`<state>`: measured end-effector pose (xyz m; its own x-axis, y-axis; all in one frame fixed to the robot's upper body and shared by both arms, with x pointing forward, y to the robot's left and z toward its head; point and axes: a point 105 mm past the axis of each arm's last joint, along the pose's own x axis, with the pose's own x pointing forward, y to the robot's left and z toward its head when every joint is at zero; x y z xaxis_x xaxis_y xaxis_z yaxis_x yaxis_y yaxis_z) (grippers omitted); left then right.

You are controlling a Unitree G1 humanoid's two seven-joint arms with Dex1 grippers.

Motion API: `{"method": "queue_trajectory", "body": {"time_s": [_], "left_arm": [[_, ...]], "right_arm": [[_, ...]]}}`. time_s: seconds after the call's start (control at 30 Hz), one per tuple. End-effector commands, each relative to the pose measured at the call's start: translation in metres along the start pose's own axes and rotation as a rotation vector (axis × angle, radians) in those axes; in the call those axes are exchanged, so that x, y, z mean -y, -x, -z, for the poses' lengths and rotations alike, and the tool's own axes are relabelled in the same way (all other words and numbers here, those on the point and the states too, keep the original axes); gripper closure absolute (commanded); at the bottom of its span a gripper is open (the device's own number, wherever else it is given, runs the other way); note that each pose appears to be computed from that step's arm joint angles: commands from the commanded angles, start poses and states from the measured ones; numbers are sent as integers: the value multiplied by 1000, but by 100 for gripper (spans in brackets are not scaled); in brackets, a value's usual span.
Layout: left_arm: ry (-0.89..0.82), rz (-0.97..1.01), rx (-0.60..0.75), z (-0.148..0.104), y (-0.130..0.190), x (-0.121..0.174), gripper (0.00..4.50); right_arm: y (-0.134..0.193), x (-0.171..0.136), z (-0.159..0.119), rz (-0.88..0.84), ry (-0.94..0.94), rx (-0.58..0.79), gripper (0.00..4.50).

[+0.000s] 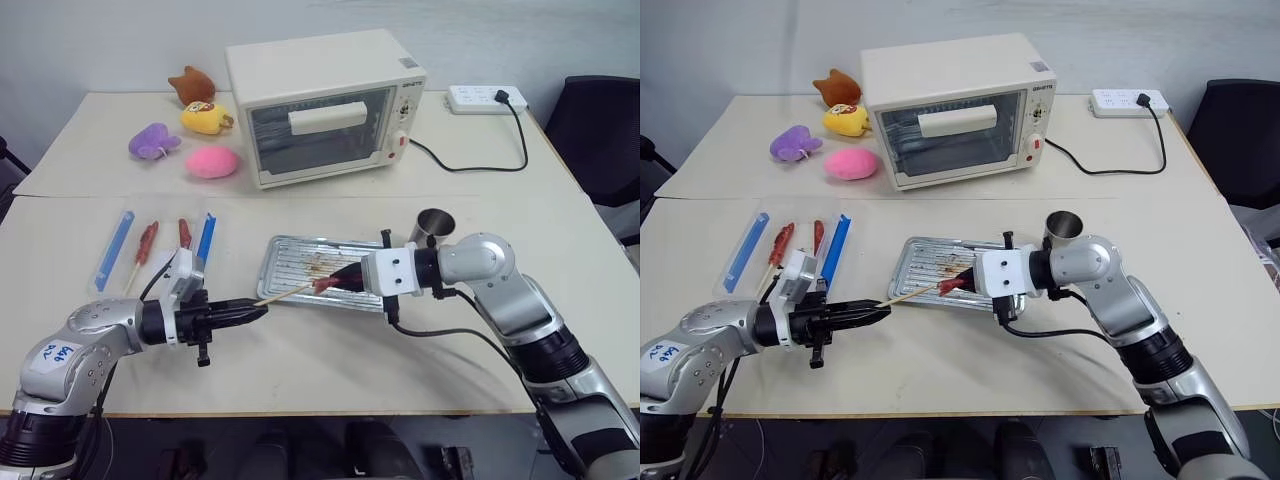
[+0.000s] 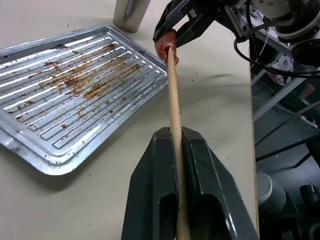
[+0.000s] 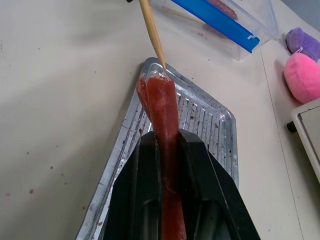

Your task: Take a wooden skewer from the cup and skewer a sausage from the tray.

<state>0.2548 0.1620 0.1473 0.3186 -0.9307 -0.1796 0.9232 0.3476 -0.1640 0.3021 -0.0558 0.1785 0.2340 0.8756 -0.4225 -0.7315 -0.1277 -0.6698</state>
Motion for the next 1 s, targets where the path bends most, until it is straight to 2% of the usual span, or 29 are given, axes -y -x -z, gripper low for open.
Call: {"method": "queue_trajectory", "body": {"time_s": [0.03,0.73,1.0], "left_arm": [[-20,8,7,-3,-3,1,450],[-34,45,9,-3,-18,0,450],[-31,86,31,-6,-34,3,450]], "right_arm": [[0,6,-11,7,53,21,424],[-7,2,-16,-29,91,31,424],[-18,-1,-25,-86,141,59,424]]}}
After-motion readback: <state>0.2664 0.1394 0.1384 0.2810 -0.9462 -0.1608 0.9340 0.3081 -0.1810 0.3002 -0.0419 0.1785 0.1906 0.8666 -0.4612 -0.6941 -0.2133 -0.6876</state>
